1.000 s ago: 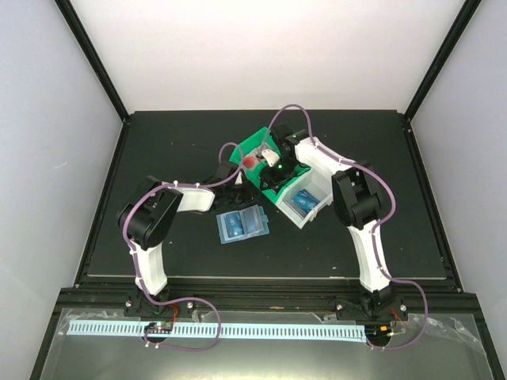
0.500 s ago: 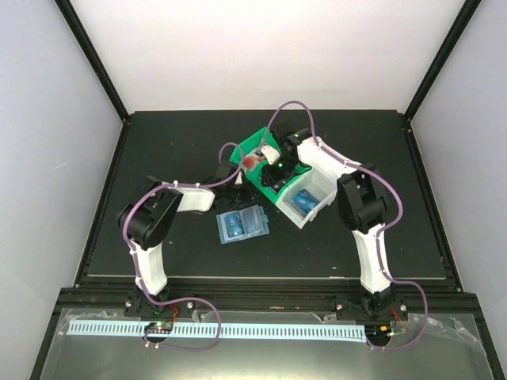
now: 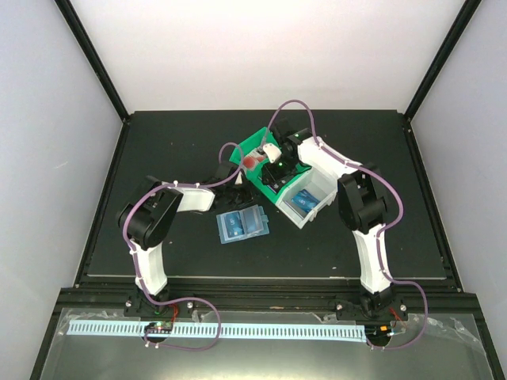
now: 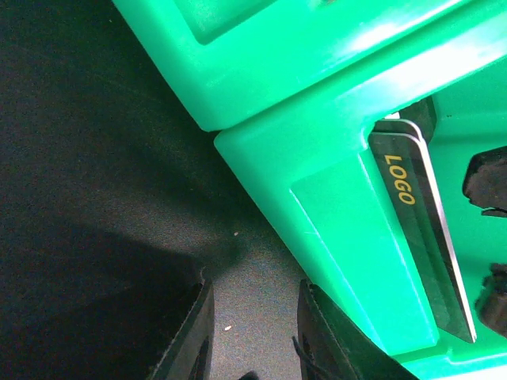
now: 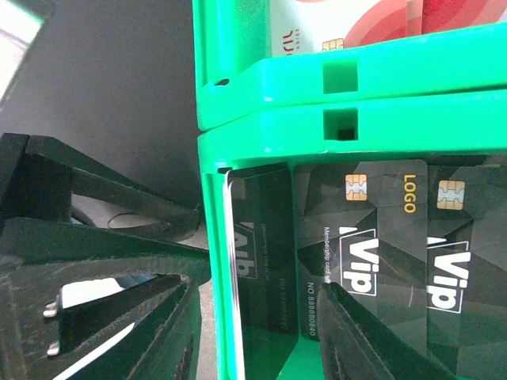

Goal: Put the credit cards into the card holder
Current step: Adjust the credit card in the storage box.

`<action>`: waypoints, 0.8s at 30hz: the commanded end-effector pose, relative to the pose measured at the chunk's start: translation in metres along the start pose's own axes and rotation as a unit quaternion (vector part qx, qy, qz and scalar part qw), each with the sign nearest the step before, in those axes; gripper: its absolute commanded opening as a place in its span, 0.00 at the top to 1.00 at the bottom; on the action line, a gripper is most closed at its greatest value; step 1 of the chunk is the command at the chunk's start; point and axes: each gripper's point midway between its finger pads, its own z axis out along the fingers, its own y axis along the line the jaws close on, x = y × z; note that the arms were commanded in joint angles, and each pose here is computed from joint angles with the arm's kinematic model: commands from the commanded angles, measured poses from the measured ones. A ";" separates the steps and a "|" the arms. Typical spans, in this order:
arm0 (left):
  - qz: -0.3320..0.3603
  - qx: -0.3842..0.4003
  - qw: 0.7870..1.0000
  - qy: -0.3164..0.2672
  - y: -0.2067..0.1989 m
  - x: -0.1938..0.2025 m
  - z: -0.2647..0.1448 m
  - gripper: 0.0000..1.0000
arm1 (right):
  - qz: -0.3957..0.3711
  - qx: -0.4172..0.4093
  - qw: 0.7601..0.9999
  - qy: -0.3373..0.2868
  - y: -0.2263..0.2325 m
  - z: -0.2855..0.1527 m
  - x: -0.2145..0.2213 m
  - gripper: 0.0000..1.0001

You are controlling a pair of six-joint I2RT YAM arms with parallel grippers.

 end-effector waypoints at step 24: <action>0.000 -0.004 1.000 0.003 -0.004 -0.005 0.011 0.69 | -0.026 -0.010 1.000 -0.004 0.015 0.003 0.000 0.78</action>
